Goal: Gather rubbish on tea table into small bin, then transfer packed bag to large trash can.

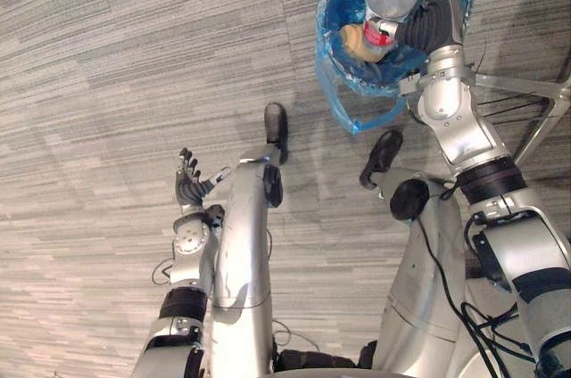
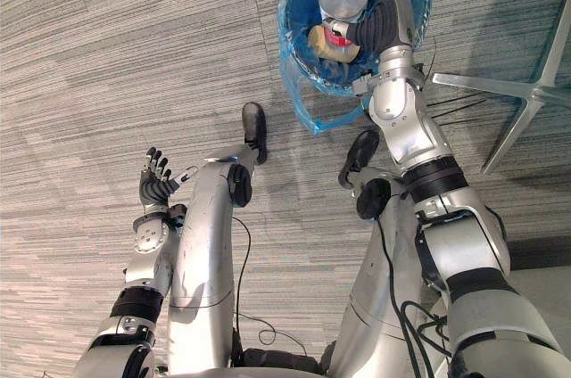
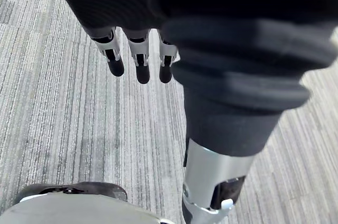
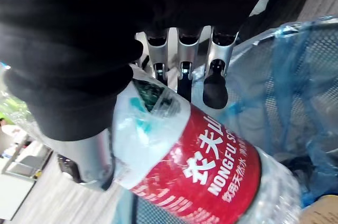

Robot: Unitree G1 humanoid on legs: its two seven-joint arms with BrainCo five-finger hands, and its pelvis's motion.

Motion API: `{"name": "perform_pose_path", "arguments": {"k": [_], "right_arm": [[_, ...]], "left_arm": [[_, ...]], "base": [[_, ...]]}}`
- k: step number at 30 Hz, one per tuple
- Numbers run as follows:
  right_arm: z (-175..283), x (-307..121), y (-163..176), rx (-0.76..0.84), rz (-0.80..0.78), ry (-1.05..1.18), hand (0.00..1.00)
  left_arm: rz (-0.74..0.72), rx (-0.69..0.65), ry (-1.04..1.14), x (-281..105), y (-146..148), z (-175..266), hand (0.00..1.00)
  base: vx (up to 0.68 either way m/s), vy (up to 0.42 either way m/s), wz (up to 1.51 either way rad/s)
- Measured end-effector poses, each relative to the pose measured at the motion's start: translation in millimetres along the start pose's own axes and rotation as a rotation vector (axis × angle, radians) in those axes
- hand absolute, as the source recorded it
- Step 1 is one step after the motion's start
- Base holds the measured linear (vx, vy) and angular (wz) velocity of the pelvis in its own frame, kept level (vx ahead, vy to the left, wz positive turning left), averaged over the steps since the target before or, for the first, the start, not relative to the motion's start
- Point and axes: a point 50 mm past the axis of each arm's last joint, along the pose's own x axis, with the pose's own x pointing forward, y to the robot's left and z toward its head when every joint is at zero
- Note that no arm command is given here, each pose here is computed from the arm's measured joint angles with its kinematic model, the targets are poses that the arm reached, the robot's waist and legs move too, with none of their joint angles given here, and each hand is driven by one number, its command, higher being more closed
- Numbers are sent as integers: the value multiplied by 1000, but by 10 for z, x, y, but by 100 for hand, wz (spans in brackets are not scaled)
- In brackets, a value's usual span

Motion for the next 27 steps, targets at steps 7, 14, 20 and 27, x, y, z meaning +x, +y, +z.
{"name": "perform_pose_path", "arguments": {"k": [7, 14, 20, 27], "right_arm": [[185, -328, 119, -29, 19, -138, 0], [47, -797, 351, -89, 113, -119, 0], [5, -1011, 653, -153, 292, -127, 0], [-199, -989, 956, -282, 431, -51, 0]], "left_arm": [[38, 28, 39, -5, 90, -75, 0], [59, 95, 56, -37, 233, -122, 0], [68, 102, 70, -37, 264, -145, 0], [69, 102, 76, -38, 258, -163, 0]], "base": [[-7, 26, -2], [-5, 23, -3], [3, 4, 2], [3, 11, 2]]}}
